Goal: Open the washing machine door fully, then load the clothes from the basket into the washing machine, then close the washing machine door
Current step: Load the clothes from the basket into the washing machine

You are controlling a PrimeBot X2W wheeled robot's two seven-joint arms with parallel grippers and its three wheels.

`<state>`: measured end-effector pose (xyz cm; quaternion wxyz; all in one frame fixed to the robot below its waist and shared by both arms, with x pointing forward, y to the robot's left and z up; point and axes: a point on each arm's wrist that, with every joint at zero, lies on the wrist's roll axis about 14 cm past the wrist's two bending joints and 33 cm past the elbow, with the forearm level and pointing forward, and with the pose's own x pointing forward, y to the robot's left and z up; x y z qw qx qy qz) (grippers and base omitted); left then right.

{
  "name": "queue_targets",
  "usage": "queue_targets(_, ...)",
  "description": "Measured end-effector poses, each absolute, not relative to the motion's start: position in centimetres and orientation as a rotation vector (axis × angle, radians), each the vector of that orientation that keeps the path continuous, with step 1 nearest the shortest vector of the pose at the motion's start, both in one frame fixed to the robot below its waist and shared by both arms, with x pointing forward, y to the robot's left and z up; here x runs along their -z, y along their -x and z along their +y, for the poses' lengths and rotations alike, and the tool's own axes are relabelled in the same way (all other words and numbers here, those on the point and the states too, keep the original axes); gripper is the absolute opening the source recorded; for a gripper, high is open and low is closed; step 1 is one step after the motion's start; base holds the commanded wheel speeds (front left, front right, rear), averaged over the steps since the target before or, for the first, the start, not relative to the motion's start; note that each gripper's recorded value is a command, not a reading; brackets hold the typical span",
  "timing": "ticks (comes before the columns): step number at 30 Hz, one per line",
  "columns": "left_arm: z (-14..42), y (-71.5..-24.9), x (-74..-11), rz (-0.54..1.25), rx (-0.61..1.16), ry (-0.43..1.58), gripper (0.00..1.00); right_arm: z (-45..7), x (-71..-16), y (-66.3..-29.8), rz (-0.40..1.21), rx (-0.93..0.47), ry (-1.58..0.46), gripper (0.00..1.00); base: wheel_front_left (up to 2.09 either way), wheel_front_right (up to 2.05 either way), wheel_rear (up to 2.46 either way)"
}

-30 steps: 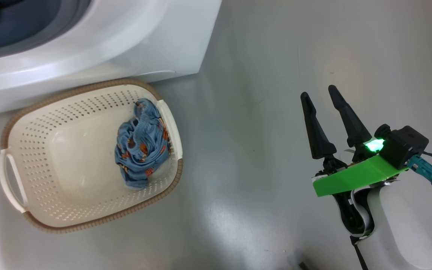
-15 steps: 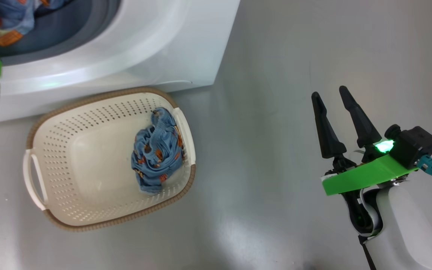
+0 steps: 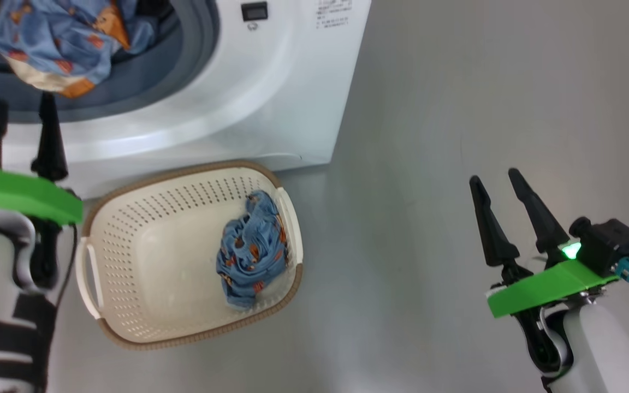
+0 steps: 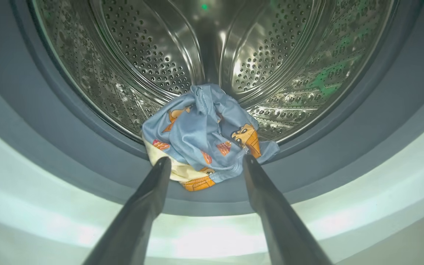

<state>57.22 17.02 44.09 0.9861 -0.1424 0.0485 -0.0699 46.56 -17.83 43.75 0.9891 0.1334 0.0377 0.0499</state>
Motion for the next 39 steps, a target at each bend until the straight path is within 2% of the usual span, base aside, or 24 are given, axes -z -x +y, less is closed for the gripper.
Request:
queue_targets(14,18.9,-50.5,-46.8,0.031,0.091,0.237,1.0,-18.0,-46.0,-44.0,0.05,-0.126,-0.253,1.0,0.0,0.0,0.0)
queue_targets(39,22.1,-39.3,-47.1,0.03,-0.015,0.215,1.0,-18.7,-48.0,-39.2,0.028,-0.139,-0.224,1.0,0.0,0.0,0.0)
